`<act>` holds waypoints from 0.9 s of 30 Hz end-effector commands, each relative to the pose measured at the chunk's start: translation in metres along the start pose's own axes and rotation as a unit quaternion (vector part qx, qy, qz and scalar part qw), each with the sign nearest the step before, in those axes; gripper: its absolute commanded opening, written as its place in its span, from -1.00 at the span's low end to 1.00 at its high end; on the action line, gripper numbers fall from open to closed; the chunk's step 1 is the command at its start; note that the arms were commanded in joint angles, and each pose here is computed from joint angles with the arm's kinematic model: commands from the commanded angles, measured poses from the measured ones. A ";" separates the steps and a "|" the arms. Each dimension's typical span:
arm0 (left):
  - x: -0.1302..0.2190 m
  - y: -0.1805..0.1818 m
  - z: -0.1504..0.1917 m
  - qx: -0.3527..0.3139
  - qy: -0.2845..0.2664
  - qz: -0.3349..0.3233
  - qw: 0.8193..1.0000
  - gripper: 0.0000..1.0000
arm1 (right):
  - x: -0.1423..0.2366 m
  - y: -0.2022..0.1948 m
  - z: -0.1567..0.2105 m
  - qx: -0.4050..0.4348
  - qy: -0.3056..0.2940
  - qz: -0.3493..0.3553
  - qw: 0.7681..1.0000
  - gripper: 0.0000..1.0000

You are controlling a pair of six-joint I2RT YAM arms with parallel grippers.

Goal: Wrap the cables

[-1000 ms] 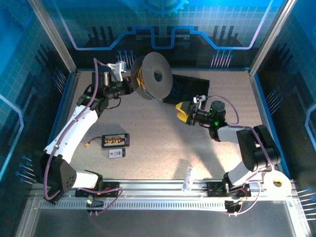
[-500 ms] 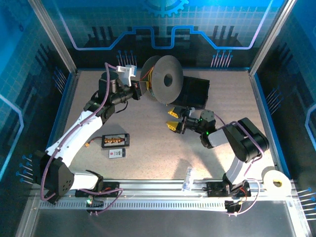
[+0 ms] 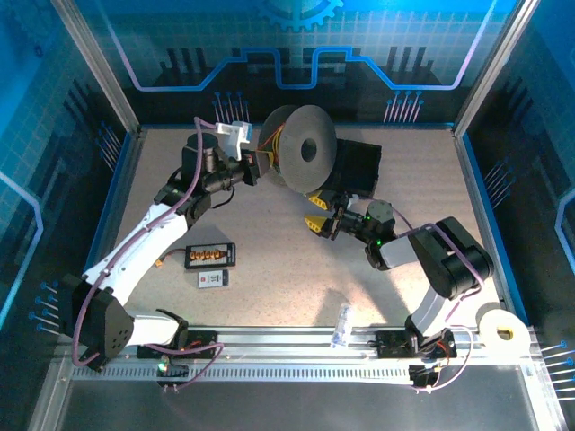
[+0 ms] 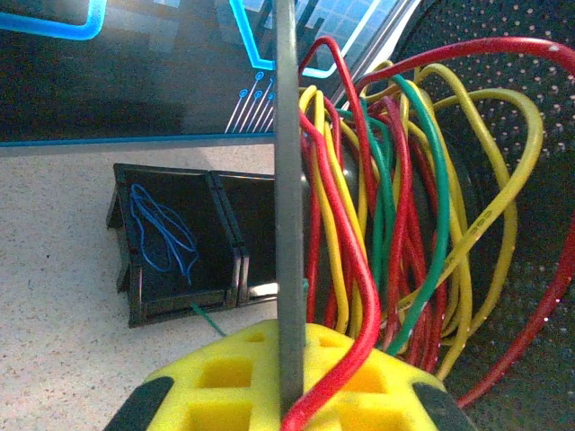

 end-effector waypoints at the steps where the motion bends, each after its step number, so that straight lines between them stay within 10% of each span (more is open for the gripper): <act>1: 0.022 -0.034 -0.028 -0.053 -0.076 0.065 0.994 -1.00 | -0.001 0.014 0.001 0.006 -0.013 -0.014 1.000 0.25; 27: 0.022 -0.037 -0.021 0.019 -0.013 0.054 0.998 -1.00 | -0.002 0.021 -0.009 0.051 -0.052 0.004 0.997 -1.00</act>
Point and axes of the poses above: each hand's point on the last joint's axis, 136 mm out from that joint toward the fingers, its own x axis back along the fingers, its own y axis along the line the jaws close on, z = x × y, the point moved 8 cm from there along x, back along the fingers, and after that the axes turned 6 degrees about x, right-handed, at the moved point
